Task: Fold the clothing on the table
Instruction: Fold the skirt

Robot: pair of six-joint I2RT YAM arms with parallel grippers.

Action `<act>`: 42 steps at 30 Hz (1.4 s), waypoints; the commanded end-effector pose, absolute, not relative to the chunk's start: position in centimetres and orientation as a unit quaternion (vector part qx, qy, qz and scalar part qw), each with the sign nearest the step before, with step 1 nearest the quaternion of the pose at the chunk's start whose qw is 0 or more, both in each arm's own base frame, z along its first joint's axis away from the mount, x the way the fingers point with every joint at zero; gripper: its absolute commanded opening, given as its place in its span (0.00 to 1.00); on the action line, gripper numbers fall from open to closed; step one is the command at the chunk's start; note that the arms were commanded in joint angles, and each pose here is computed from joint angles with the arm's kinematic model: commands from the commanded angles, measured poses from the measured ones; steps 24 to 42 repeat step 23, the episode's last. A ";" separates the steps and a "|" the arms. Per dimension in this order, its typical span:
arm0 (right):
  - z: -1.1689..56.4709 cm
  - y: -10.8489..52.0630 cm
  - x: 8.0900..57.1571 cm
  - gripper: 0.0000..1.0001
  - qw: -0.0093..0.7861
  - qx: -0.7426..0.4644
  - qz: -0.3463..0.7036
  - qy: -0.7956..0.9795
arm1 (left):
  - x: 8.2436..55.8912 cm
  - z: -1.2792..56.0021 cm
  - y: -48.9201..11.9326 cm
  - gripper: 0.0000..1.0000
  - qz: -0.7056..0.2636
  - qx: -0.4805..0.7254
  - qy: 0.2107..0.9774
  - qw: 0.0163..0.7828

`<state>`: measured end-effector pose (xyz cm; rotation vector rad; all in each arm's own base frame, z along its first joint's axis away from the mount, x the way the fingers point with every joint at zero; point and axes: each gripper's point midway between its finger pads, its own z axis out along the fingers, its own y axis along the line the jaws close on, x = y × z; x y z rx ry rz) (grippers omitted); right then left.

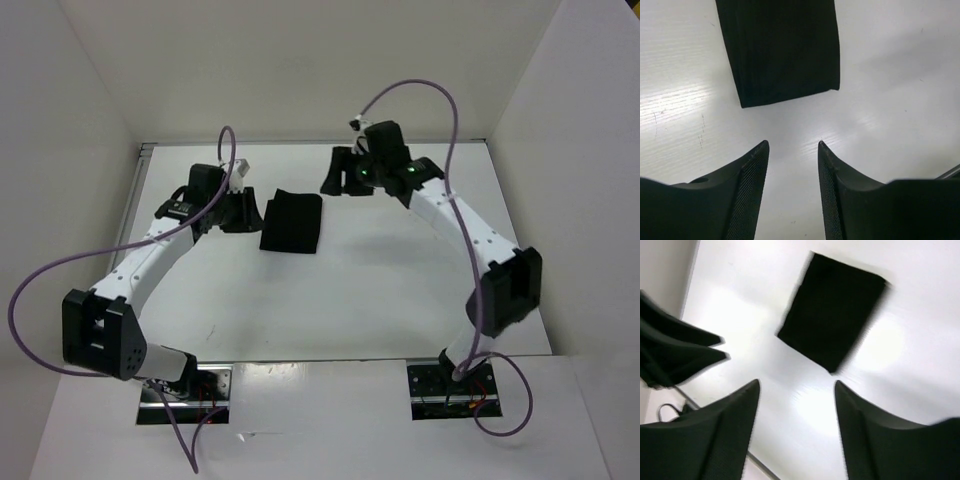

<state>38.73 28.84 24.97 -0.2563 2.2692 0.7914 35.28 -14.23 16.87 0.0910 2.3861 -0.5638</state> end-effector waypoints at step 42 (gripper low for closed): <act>13.1 20.4 27.9 0.93 0.224 0.023 0.268 0.937 | 31.0 18.3 -15.0 0.64 -0.278 0.053 0.886 0.368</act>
